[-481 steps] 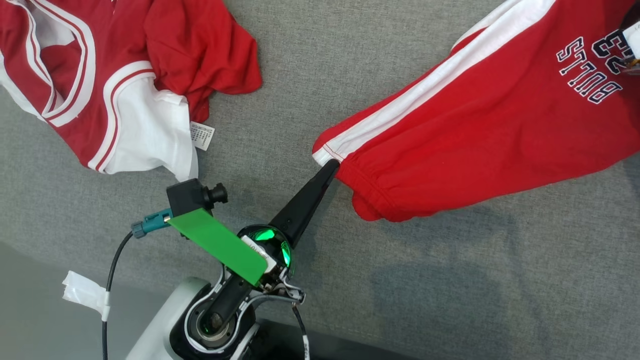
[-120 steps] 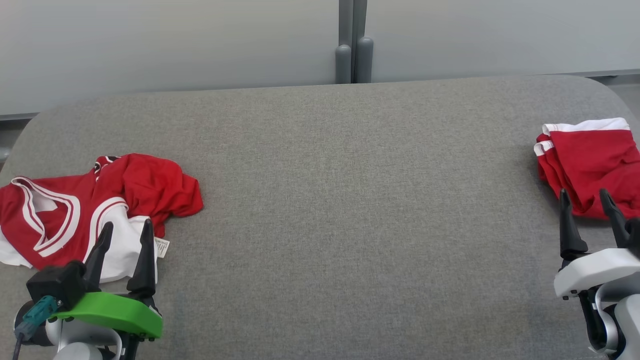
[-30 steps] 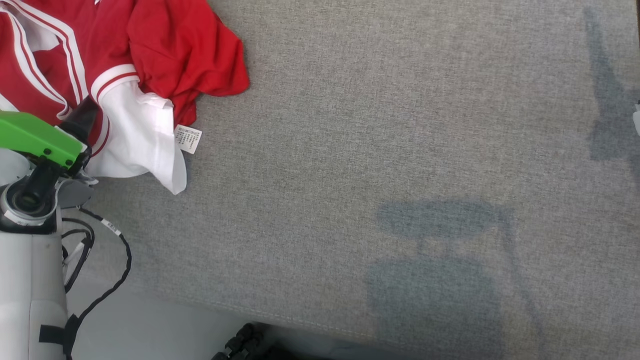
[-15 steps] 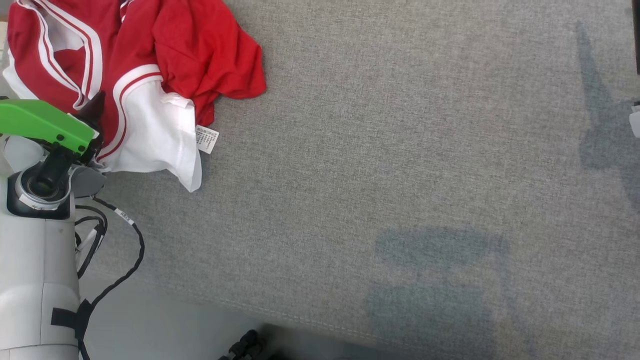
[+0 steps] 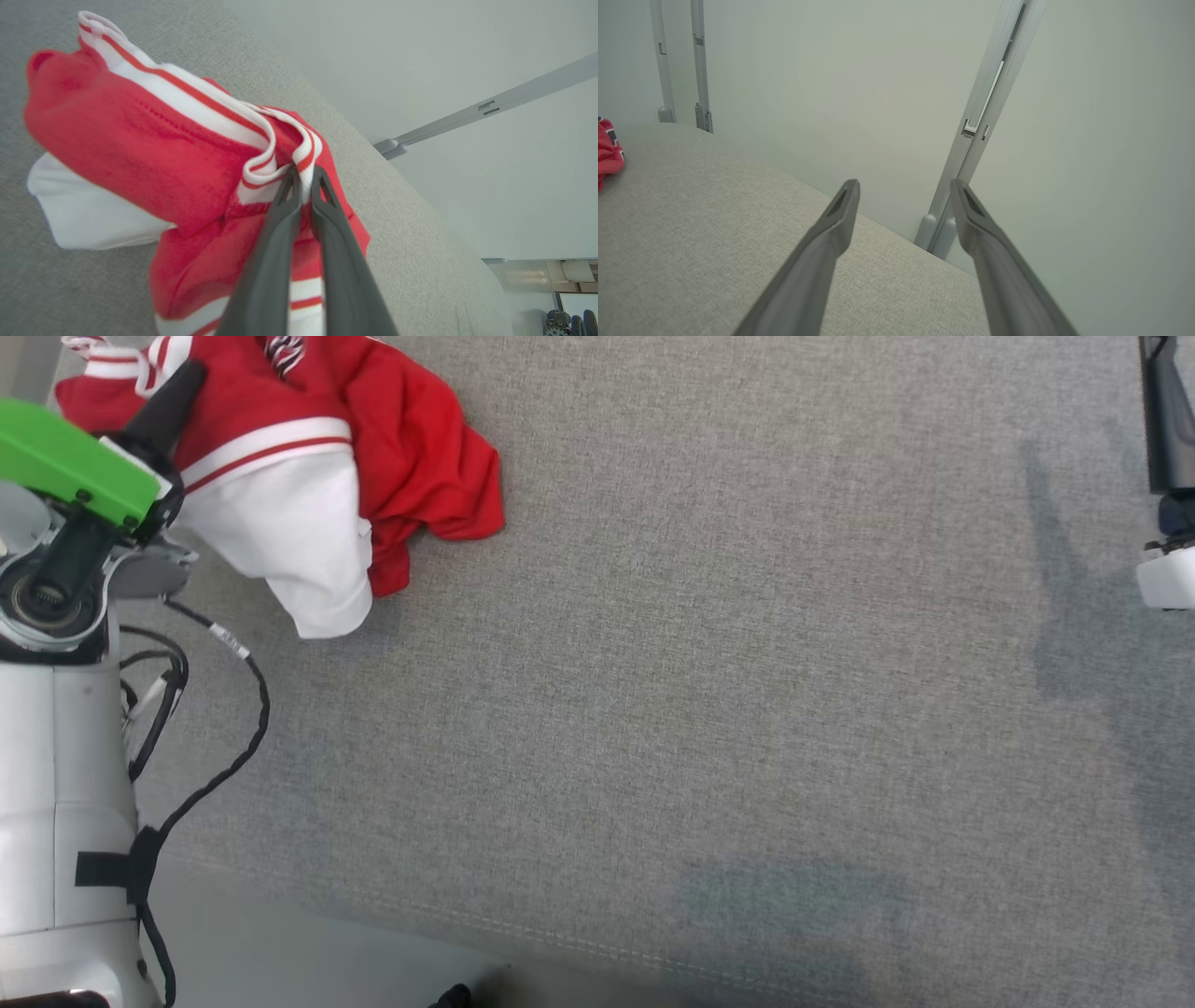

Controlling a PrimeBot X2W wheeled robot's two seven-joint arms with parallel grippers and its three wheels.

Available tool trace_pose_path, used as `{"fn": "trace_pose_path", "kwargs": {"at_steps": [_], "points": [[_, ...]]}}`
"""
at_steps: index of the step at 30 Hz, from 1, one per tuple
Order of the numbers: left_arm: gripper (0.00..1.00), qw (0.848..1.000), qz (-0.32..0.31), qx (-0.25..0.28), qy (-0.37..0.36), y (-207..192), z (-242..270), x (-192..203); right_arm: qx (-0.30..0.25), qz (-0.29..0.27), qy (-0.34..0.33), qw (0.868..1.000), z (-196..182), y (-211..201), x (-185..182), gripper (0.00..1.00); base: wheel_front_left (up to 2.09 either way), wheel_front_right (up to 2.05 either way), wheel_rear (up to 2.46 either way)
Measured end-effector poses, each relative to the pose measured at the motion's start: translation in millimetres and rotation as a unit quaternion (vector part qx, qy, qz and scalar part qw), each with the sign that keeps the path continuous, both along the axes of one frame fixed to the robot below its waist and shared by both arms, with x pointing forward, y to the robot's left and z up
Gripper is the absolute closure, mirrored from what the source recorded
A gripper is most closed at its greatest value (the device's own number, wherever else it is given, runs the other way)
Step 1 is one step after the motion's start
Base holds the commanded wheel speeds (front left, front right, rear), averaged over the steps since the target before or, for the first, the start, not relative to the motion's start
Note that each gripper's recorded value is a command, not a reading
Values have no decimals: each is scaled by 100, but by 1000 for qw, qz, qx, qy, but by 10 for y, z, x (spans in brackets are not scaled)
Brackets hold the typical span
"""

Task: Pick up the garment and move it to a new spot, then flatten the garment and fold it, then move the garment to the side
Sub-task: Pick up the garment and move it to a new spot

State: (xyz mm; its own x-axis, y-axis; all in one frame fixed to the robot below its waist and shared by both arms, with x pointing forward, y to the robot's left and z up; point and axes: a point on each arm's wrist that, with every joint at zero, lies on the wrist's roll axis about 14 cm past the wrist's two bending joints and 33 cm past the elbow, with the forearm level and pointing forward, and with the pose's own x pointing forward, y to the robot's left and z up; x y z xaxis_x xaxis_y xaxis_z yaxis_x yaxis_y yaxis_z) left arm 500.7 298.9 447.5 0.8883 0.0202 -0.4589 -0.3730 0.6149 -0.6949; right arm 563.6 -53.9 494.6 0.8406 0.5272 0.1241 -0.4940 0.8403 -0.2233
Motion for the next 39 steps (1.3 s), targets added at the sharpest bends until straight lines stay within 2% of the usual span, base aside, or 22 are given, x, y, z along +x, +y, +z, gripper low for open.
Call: {"fn": "trace_pose_path", "kwargs": {"at_steps": [8, 9, 16, 21, 24, 30, 34, 39], "points": [[100, 988, -115, -1, -100, -637, 723, 296, 25, 11, -7, 1000, 170, 105, -170, 0, 0, 0, 0], [100, 982, -143, -10, -122, -835, 902, 331, 32, 15, -9, 999, 219, 142, -224, 0, 0, 0, 0], [100, 951, -252, -39, -174, -1522, 1417, 314, 58, 21, -10, 998, 352, 220, -428, 0, 0, 0, 0], [100, 921, -339, -71, -177, -2048, 1580, 183, 66, 11, -16, 998, 440, 161, -524, 0, 0, 0, 0], [100, 893, -410, -85, -164, -2438, 1612, 18, 66, 3, -18, 998, 473, 107, -577, 0, 0, 0, 0], [100, 819, -543, -120, -141, -3082, 1648, -482, 57, -23, -28, 998, 567, -105, -664, 0, 0, 0, 0], [100, 759, -621, -143, -129, -3409, 1663, -874, 57, -38, -32, 997, 627, -204, -751, 0, 0, 0, 0], [100, 686, -707, -141, -97, -3705, 1547, -1361, 54, -55, -40, 996, 722, -337, -875, 0, 0, 0, 0]]}}
